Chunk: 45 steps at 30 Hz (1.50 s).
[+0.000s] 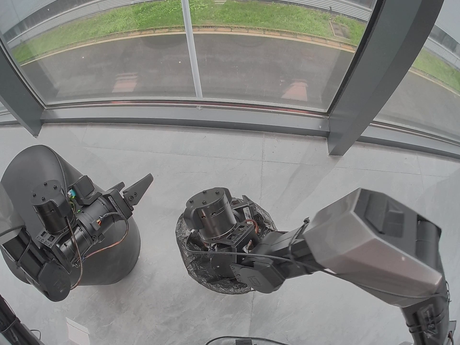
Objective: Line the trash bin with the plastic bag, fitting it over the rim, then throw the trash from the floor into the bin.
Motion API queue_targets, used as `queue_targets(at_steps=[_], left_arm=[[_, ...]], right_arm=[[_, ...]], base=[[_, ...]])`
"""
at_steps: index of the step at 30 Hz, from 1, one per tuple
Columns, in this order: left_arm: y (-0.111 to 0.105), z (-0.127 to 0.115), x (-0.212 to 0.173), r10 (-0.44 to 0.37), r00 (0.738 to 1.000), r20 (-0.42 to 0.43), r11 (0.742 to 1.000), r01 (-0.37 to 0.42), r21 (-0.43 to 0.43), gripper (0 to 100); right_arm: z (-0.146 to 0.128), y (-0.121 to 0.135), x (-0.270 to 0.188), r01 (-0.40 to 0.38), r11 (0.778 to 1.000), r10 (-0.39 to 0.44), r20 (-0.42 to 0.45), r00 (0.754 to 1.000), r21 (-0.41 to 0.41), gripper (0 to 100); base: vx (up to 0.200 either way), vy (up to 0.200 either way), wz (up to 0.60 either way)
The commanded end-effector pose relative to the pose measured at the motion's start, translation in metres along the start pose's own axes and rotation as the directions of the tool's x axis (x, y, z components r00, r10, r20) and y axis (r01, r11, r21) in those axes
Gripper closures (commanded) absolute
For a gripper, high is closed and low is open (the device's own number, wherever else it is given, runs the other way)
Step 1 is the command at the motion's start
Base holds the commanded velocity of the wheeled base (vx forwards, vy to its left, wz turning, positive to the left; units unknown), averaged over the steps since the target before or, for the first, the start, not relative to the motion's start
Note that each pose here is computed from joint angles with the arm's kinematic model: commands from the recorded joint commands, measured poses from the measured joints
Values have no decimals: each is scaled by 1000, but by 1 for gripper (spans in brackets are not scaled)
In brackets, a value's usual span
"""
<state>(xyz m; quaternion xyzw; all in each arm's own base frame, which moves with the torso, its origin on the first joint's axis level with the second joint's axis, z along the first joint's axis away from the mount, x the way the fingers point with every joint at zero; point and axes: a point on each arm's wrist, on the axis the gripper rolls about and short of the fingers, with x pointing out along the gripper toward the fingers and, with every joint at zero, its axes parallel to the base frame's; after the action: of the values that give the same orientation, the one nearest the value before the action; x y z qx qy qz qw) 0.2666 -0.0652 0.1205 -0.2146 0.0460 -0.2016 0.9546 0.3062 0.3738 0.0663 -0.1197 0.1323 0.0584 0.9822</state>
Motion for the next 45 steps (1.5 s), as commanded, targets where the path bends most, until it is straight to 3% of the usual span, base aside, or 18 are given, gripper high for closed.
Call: queue_targets(at_steps=[1,7,9,10,13,16,19,20,21,22,27,32,39,40,41,42,43,45], left_arm=[[-44,16,-26,-100,992,72,995,99,19,0],[-77,32,-57,-178,979,104,983,172,67,0],[-77,32,-58,-178,979,104,983,172,69,0],[-86,41,-71,-172,977,124,982,160,104,0],[-86,44,-82,-110,985,133,971,79,224,0],[-84,48,-93,-8,983,185,925,-63,374,0],[-80,49,-104,114,963,243,850,-221,477,0],[-79,49,-108,158,951,266,825,-275,493,0],[-79,49,-108,158,951,266,825,-275,493,0],[-77,51,-116,223,924,310,796,-356,489,0],[-74,59,-134,266,895,358,768,-421,483,0],[-74,68,-170,288,883,371,756,-448,477,0],[-77,74,-239,348,886,307,740,-461,490,0],[-77,74,-242,353,884,306,738,-464,490,0],[-75,69,-263,393,865,313,721,-501,479,0],[-75,68,-266,400,862,312,718,-506,478,0],[-72,58,-284,427,848,315,708,-530,466,0],[-68,45,-299,449,836,315,699,-548,460,0]], right_arm=[[54,-46,-81,-49,997,53,66,996,-58,0],[73,-88,-127,-52,994,63,107,992,-98,0],[73,-89,-128,-52,994,63,108,992,-98,0],[74,-107,-133,-27,996,36,106,994,-85,0],[70,-129,-132,18,997,-11,91,996,-75,0],[67,-150,-134,98,993,-93,77,993,-60,0],[62,-173,-137,187,982,-184,62,981,-39,0],[61,-182,-141,203,979,-201,61,978,-32,0],[61,-182,-141,203,979,-201,61,978,-32,0],[60,-201,-148,234,972,-233,59,971,-17,0],[59,-237,-167,295,955,-296,71,952,30,0],[51,-282,-204,371,923,-381,96,920,102,0],[26,-331,-257,496,840,-528,121,840,222,0],[25,-332,-258,501,836,-534,121,837,225,0],[16,-339,-267,534,810,-570,115,813,241,0],[14,-340,-269,540,806,-577,114,809,243,0],[7,-345,-275,571,781,-609,105,786,254,0],[-1,-350,-282,599,755,-640,99,762,265,0]], base=[[0,0,0],[0,0,0],[0,0,0],[0,0,0],[0,0,0],[0,0,0],[0,0,0],[0,0,0],[0,0,0],[0,0,0],[0,0,0],[0,0,0],[0,0,0],[0,0,0],[0,0,0],[0,0,0],[0,0,0],[0,0,0]])
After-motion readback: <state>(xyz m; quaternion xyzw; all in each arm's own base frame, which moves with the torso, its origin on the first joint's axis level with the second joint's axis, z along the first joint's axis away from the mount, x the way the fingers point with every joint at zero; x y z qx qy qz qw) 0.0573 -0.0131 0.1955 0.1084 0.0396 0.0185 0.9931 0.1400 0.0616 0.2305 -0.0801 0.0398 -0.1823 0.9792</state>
